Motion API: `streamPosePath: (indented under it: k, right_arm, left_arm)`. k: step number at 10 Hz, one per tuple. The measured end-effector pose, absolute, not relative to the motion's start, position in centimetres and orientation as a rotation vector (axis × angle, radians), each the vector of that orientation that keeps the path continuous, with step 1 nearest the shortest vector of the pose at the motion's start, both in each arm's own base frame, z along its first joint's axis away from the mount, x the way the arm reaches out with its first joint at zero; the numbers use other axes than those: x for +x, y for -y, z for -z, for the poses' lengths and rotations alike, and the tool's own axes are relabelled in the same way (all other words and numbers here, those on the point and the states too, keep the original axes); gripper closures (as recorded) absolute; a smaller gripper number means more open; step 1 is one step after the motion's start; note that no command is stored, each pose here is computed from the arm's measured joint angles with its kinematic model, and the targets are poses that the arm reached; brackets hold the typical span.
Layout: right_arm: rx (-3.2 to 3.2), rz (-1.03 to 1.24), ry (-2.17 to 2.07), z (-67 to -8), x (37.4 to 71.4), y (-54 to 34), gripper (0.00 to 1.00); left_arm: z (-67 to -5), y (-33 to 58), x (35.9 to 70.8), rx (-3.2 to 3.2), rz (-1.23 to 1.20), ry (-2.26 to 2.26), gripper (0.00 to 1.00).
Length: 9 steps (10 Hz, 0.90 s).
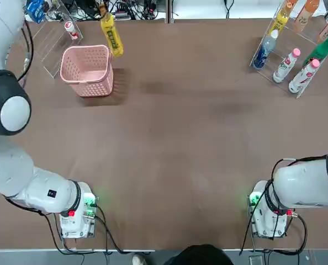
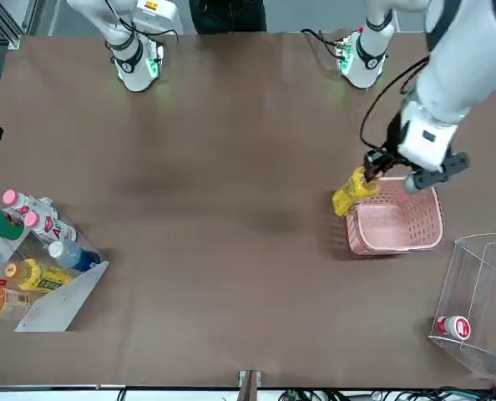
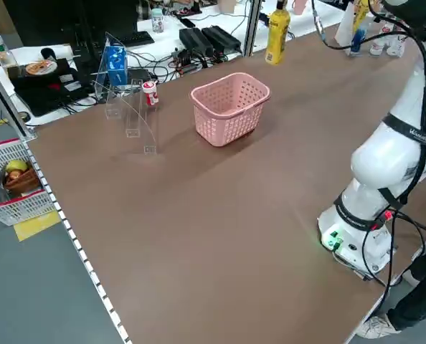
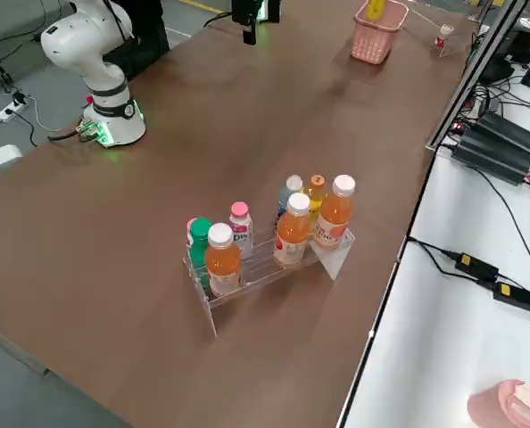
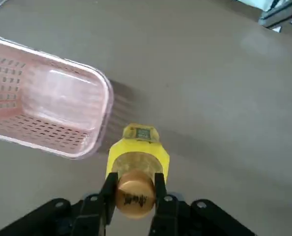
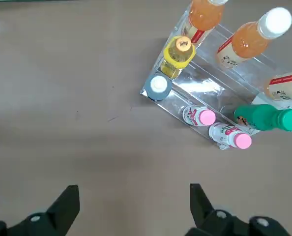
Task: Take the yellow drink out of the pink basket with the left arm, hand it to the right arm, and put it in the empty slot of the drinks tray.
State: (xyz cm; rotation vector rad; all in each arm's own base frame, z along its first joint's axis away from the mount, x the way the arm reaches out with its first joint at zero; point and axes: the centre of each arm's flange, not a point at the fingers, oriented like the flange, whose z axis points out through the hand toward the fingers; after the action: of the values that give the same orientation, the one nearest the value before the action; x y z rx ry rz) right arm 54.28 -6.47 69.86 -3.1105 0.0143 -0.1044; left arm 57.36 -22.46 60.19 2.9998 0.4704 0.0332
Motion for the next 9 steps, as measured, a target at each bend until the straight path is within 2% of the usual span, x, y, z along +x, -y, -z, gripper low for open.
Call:
streamPosePath:
  k: [9]
  right_arm:
    - [-3.110,0.105,-0.014,-69.9,54.3,6.5,0.01]
  left_arm:
    - [-54.0,37.5,55.8,3.068,-0.034,-0.332,0.66]
